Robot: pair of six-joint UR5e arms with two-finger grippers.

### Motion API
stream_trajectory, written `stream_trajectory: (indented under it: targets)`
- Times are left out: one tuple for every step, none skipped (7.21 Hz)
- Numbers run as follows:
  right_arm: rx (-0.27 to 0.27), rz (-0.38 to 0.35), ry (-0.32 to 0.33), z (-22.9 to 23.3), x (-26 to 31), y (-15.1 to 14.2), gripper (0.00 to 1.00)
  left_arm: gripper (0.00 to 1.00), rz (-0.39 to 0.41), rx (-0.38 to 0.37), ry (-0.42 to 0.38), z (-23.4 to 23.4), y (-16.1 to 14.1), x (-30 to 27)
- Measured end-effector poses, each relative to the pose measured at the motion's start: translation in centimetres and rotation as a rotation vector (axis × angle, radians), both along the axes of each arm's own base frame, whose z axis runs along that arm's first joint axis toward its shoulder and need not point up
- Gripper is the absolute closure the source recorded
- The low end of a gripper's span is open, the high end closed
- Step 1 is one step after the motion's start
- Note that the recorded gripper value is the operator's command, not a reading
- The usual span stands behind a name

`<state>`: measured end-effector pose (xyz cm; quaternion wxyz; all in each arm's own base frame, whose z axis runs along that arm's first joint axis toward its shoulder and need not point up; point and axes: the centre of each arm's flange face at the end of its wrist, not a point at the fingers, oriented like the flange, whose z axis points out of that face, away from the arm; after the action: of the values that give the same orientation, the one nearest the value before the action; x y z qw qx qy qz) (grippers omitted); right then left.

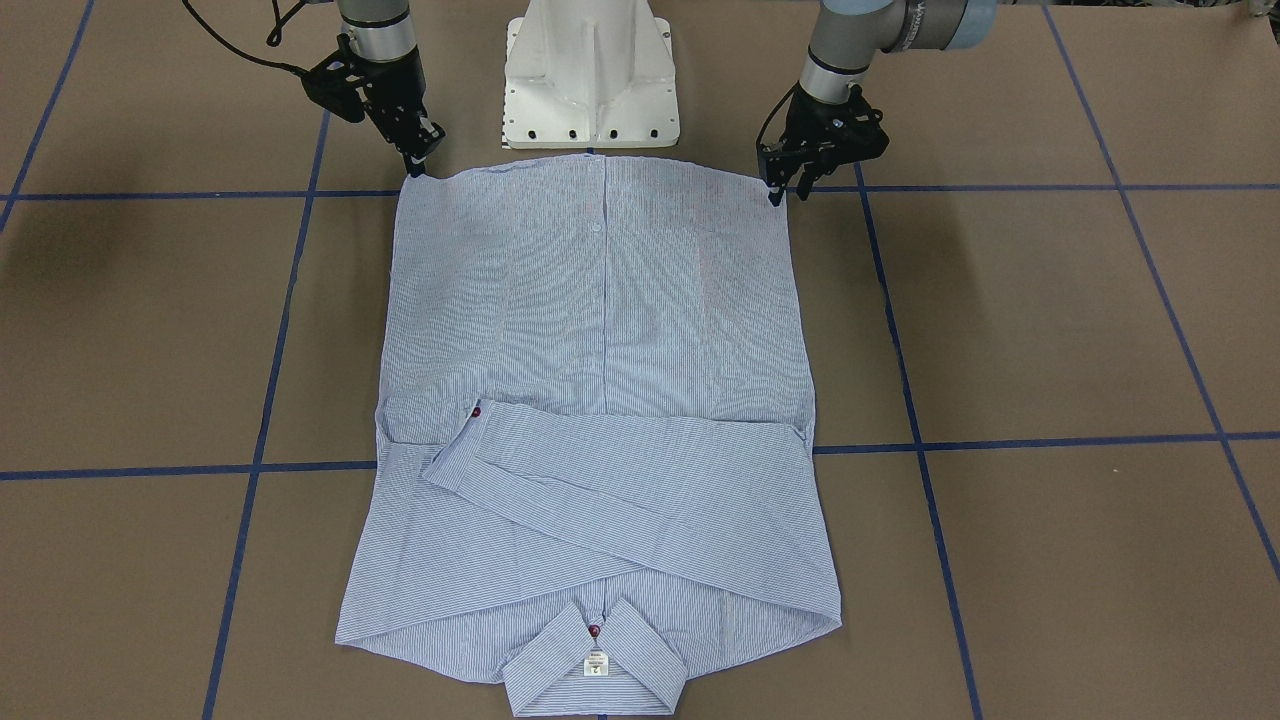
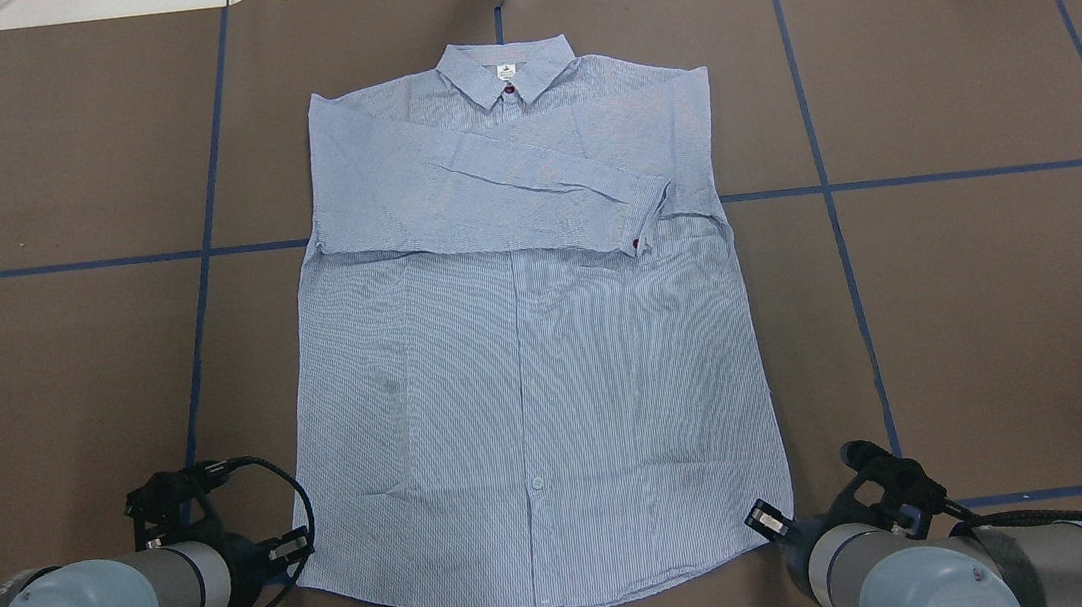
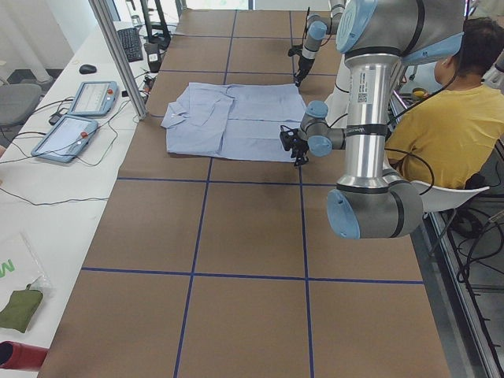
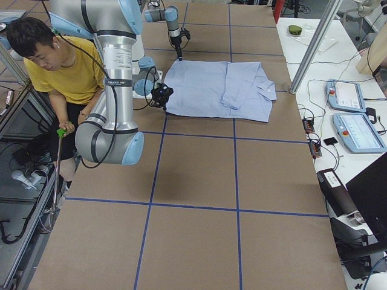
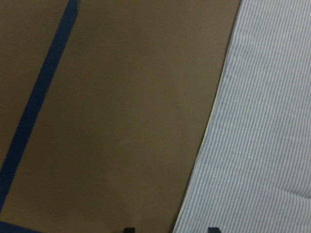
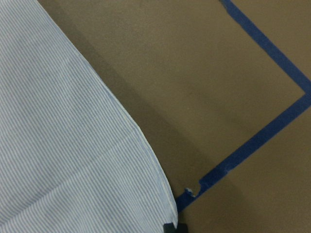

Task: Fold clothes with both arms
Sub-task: 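Lower both grippers to the hem corners nearest the robot and grasp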

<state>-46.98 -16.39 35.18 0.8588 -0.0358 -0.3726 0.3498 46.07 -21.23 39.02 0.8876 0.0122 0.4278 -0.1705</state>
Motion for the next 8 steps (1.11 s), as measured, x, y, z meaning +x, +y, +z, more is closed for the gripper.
stream_trajectory:
  targets:
    - [0.000,0.000,-0.001,-0.1,0.0,0.0,1.00,0.60,0.002,0.000,0.000,0.0,0.1,0.0]
    - [0.000,0.000,-0.002,-0.1,0.0,0.0,1.00,0.67,0.006,-0.001,0.001,0.0,0.3,0.1]
    - [0.000,0.000,-0.003,-0.1,0.0,0.0,1.00,0.86,0.010,-0.002,0.001,0.0,0.5,0.2]
    - [0.001,0.001,-0.003,-0.1,0.0,0.0,1.00,1.00,0.013,-0.002,0.003,-0.1,0.6,0.2]
    - [0.001,0.002,-0.003,-0.1,0.0,0.0,1.00,1.00,0.013,-0.004,0.004,-0.2,0.6,0.2]
    - [0.001,0.002,-0.004,-0.2,0.0,0.0,1.00,1.00,0.012,-0.009,0.009,-0.4,0.7,0.1]
    - [0.001,0.003,-0.004,-0.2,0.0,0.0,1.00,1.00,0.005,-0.019,0.019,-0.7,0.7,0.0]
    - [0.001,0.003,-0.006,-0.3,0.0,0.0,1.00,1.00,-0.003,-0.030,0.030,-1.2,0.8,-0.3]
